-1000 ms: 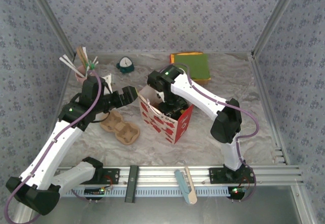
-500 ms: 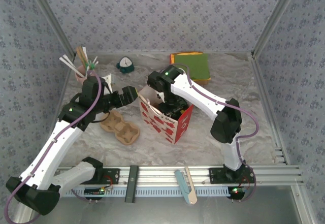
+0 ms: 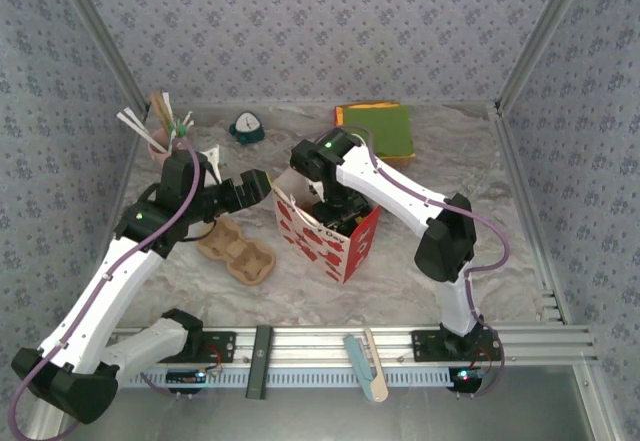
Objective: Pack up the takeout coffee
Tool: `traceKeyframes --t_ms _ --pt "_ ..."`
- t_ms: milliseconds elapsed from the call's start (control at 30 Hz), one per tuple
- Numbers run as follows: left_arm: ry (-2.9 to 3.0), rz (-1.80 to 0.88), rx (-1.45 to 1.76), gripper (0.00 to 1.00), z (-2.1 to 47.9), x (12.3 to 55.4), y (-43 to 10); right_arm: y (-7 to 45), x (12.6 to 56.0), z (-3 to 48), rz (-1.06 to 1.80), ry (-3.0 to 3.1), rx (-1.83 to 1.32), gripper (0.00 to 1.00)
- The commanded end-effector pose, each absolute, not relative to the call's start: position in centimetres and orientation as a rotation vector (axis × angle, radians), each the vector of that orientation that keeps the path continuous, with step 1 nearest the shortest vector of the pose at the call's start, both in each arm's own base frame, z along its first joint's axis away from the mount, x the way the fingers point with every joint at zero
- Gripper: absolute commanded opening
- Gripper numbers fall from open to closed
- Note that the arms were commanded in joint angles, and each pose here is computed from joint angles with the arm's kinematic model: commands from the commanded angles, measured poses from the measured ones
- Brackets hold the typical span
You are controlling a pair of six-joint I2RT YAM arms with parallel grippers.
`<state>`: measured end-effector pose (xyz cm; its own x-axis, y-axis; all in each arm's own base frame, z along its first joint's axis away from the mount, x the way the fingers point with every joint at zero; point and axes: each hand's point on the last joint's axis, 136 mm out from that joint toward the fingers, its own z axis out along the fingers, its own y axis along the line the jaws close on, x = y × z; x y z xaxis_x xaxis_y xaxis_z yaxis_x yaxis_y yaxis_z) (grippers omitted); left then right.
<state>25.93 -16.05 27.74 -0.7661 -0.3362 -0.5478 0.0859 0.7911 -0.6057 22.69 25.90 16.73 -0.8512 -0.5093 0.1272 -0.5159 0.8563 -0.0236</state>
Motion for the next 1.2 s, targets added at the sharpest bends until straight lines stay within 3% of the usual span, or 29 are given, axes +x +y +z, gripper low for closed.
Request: traceKeyframes --t_ms 0,1167 --pt "2.304 -0.827 -0.185 1.0 27.93 25.65 -15.85 25.15 22.48 16.55 0.116 -2.89 0.804 0.68" --pt "2.305 -0.826 -0.183 1.0 27.98 25.63 -15.85 25.27 22.71 16.28 0.112 -2.894 0.809 0.68"
